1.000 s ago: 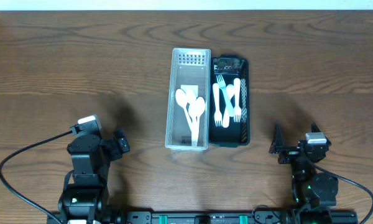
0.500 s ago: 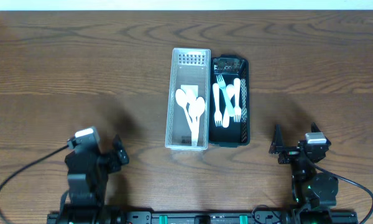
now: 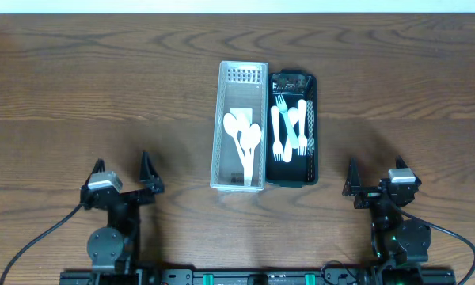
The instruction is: Pack container
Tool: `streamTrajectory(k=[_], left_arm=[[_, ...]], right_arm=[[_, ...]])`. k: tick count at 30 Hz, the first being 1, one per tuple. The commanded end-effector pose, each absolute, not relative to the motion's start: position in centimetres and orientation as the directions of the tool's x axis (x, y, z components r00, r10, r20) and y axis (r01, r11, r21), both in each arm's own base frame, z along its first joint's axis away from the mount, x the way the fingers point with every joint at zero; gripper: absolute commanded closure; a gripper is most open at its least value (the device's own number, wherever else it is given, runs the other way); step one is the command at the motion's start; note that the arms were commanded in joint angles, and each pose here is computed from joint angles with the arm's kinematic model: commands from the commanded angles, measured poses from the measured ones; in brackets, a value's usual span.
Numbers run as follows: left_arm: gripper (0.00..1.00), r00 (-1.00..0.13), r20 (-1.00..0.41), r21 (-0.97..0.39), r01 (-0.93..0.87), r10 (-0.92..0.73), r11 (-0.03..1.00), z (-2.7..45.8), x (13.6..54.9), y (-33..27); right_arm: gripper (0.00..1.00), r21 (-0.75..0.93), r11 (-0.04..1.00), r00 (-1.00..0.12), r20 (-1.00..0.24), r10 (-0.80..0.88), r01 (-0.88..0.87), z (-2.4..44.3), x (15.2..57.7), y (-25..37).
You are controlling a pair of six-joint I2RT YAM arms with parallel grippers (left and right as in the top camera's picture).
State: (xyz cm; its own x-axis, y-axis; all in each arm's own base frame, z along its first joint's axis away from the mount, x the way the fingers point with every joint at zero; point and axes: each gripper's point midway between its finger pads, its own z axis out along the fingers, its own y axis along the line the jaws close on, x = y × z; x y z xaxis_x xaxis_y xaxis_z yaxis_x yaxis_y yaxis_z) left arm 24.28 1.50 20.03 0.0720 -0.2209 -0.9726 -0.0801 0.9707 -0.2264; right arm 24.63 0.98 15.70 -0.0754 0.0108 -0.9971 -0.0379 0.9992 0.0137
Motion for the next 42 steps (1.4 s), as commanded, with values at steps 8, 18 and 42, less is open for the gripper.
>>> streamTrajectory(k=[8, 18, 42], left_arm=[[0.02, -0.076, -0.985, -0.152, -0.073, -0.157, 0.986, 15.3, 24.5, 0.9], [0.02, -0.148, -0.964, -0.215, -0.057, -0.221, 0.975, 13.6, 24.4, 0.3], [0.02, -0.149, -0.964, -0.215, -0.058, -0.221, 0.975, 13.6, 24.4, 0.3]], right_arm=[[0.01, 0.010, 0.999, -0.074, -0.997, 0.008, -0.036, 15.7, 24.6, 0.9], [0.01, 0.010, 0.999, -0.074, -0.997, 0.008, -0.036, 15.7, 24.6, 0.9], [0.01, 0.010, 0.999, -0.074, -0.997, 0.008, -0.036, 15.7, 24.6, 0.9]])
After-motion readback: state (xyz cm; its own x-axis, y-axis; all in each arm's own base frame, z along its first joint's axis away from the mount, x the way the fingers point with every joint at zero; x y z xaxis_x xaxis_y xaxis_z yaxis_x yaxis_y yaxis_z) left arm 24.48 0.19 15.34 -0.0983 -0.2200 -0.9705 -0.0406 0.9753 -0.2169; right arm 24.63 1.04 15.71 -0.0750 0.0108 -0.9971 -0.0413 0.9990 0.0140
